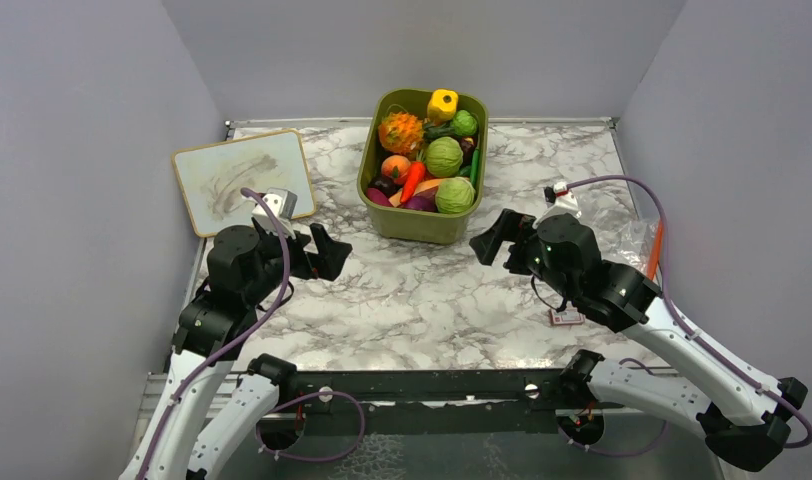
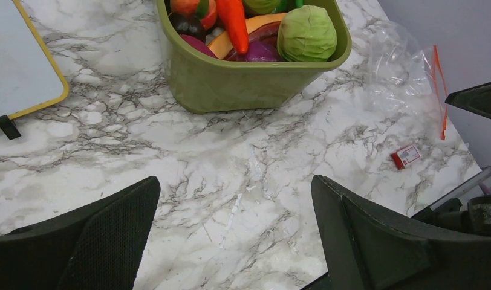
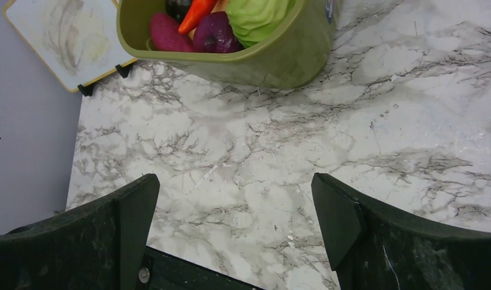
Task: Place the food in the zip-top bag and seal the zipper
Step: Pick up the zipper food storage bag at the center of the board.
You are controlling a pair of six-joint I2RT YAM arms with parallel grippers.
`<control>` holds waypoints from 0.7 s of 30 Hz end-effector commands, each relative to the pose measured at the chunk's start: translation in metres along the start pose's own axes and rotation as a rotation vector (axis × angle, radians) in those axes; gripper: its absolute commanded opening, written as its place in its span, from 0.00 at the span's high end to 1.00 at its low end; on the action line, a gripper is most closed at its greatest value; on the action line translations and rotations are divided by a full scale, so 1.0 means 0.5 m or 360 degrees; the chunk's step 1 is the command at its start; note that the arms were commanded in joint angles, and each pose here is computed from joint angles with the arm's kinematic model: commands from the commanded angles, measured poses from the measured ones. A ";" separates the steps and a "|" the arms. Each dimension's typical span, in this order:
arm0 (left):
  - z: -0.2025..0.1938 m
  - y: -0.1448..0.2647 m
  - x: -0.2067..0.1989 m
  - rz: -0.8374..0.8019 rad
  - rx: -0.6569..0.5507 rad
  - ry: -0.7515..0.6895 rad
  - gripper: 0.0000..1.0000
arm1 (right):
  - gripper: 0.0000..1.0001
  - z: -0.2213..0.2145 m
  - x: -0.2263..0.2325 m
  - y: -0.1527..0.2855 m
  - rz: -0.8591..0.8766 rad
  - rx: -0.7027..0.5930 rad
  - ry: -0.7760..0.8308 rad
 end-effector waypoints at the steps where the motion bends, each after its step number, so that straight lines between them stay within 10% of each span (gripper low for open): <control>1: 0.014 0.003 0.008 0.0033 -0.0075 -0.0031 0.00 | 0.00 0.015 0.005 -0.001 -0.0001 -0.0072 -0.0019; 21: -0.091 -0.070 -0.024 -0.0227 0.0200 0.0070 0.01 | 0.17 0.056 -0.017 -0.070 -0.0305 -0.0282 0.0126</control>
Point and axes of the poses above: each gripper's point midway between its finger pads, its own y axis back along the fingers, its own x axis along the line the jaws close on, z = x × y, the point moved 2 cm from there along y, back along the fingers, and after that the axes turned 14 degrees about -y, right-handed, at the moved point
